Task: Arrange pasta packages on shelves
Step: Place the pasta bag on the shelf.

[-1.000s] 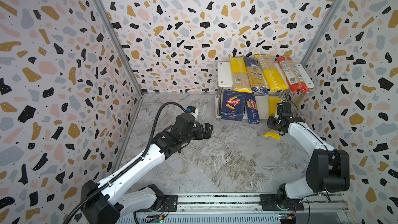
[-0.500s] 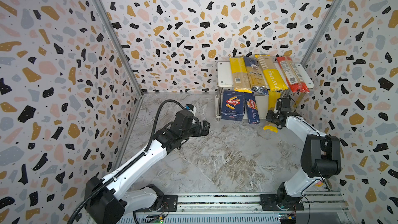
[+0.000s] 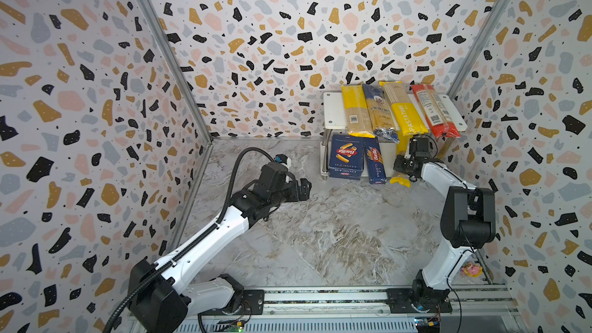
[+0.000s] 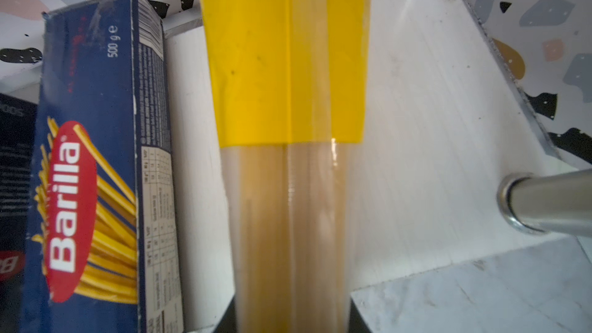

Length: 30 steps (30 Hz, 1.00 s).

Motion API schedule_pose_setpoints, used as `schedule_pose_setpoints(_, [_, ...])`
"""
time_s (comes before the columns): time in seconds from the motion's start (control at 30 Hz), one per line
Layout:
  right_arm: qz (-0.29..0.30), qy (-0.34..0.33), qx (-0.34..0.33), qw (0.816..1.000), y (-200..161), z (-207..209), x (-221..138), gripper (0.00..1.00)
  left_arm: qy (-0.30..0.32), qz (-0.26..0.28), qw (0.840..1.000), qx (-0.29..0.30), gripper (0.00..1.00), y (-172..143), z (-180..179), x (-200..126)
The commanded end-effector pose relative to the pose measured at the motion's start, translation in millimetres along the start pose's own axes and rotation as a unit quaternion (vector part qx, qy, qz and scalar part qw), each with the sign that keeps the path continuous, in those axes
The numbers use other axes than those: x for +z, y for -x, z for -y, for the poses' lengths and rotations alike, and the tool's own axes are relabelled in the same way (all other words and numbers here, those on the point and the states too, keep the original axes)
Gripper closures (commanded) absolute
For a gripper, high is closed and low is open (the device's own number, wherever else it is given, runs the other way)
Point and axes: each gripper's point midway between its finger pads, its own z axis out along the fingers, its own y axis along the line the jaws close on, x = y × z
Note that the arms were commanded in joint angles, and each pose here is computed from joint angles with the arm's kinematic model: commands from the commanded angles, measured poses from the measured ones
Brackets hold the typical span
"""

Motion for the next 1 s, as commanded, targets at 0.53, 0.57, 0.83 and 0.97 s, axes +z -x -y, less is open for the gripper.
schedule_pose_setpoints(0.53, [0.086,0.028,0.004,0.996,64,-3,-4,0.58,-0.010,0.009,1.000,0.011,0.01,12,5,5])
schedule_pose_setpoints(0.57, [0.083,0.030,0.003,0.996,63,-4,-4,0.52,-0.010,0.008,1.000,0.010,0.01,12,4,5])
schedule_pose_setpoints(0.83, [0.076,0.039,0.001,0.996,56,-6,-20,0.26,-0.006,0.007,1.000,0.007,0.00,8,1,2])
schedule_pose_setpoints(0.97, [0.065,0.043,0.004,0.997,40,-4,-36,0.23,0.012,0.016,1.000,0.006,0.01,5,-9,-2])
